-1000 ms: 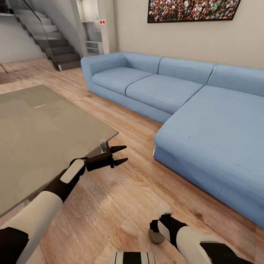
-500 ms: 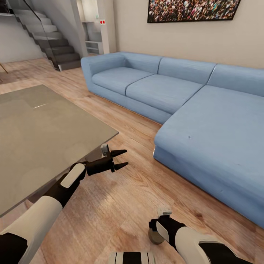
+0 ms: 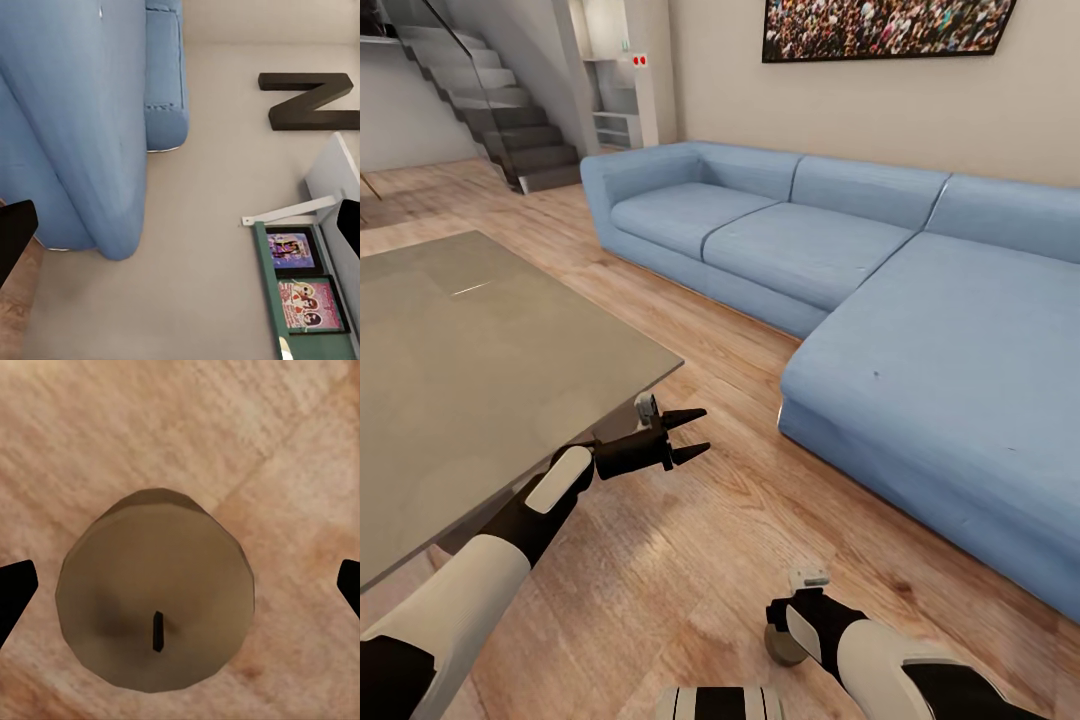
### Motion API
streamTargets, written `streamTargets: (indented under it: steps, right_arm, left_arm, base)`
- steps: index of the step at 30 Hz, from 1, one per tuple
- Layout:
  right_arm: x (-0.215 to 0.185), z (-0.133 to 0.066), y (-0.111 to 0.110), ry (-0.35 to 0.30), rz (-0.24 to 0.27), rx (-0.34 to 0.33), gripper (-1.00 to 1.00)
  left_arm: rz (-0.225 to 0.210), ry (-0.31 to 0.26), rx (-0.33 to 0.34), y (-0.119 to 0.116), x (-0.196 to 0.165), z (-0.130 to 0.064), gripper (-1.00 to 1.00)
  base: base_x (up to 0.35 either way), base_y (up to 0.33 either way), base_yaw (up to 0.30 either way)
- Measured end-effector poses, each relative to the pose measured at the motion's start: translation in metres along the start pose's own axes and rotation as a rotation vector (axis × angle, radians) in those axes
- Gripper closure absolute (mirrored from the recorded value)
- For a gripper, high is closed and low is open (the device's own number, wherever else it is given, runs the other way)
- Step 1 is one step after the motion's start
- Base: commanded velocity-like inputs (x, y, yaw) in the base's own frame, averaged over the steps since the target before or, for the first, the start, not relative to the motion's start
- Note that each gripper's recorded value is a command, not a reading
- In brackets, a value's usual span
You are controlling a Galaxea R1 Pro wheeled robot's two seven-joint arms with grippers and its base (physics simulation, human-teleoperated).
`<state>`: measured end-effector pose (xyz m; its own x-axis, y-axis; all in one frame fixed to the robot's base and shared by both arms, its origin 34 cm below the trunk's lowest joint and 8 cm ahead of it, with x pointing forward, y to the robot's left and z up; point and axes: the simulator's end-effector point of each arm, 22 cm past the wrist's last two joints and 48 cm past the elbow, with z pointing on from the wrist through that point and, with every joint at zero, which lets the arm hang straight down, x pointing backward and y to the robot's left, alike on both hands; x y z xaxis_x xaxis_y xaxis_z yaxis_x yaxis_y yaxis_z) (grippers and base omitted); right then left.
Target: Place each of the two pumpkins and all three candles from the living room inside a cabinet in the living room (use any cabinet), then make sure every cabinet is closed, and position the cauldron so it is next to a table in the living room.
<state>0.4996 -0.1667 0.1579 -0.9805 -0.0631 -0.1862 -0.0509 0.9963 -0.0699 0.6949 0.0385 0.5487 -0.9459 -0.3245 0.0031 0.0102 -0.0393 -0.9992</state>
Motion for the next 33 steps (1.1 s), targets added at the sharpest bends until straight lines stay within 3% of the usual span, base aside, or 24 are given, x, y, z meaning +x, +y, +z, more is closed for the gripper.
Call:
streamTargets:
  steps: [33]
  right_arm:
    - [-0.0024,-0.0038,-0.0001,-0.014,-0.001,0.000,-1.00]
  left_arm:
    - [0.011,0.003,0.008,-0.0086,0.0018,0.0018,-1.00]
  base:
    - [0.000,0.000,0.000]
